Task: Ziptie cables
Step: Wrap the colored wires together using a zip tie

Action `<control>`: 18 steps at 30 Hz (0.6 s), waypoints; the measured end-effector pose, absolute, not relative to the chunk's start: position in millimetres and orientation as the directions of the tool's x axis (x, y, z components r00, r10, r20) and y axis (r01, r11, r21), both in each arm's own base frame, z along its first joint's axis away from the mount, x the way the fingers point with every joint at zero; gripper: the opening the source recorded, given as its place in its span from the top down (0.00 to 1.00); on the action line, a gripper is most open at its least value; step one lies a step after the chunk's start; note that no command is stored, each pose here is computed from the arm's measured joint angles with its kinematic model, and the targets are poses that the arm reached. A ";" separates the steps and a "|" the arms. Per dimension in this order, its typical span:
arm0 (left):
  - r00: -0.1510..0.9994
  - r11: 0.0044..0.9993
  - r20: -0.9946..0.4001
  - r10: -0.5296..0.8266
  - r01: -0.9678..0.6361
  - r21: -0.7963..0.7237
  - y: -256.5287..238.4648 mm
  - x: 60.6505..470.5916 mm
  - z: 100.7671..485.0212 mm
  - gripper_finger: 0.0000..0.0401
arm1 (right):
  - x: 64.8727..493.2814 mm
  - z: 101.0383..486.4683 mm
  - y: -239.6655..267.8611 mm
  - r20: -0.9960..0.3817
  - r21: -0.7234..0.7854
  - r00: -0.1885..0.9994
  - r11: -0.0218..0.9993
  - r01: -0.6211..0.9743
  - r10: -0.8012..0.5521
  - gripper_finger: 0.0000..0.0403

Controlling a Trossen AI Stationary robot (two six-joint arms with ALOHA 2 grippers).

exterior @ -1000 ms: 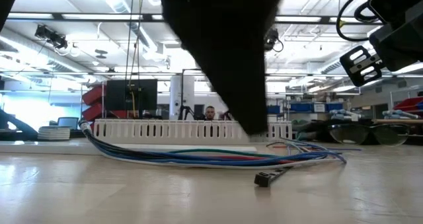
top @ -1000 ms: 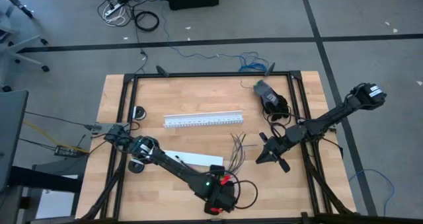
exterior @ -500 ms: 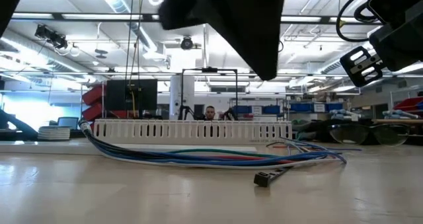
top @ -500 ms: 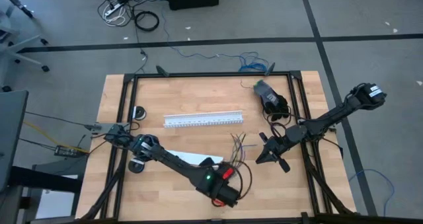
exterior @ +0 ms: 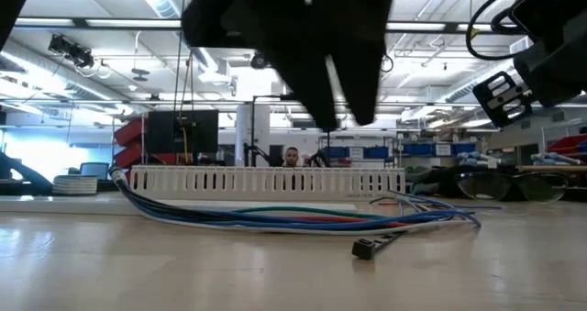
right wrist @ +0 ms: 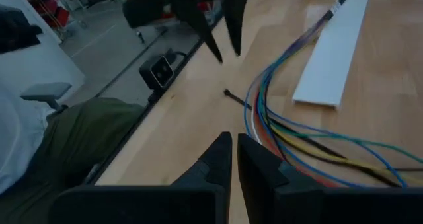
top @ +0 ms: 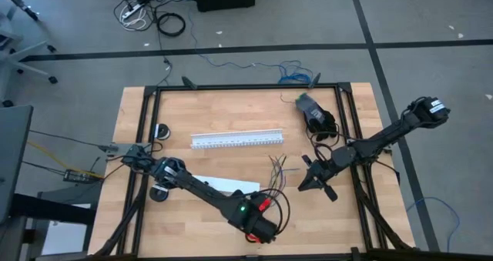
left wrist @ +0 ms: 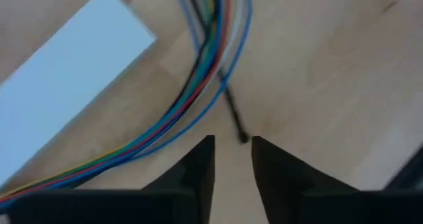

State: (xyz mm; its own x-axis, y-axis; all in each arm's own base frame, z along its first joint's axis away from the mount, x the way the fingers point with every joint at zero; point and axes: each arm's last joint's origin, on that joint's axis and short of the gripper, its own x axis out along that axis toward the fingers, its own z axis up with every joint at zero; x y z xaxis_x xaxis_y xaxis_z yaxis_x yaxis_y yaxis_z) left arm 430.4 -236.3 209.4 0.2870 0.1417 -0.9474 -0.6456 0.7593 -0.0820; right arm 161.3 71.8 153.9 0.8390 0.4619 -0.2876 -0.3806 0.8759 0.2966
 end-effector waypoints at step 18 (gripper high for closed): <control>0.506 0.724 -0.745 0.434 -0.688 -0.045 -315.3 364.7 214.9 0.75 | 217.2 143.3 95.3 -0.347 0.333 0.771 0.839 -0.430 0.533 0.94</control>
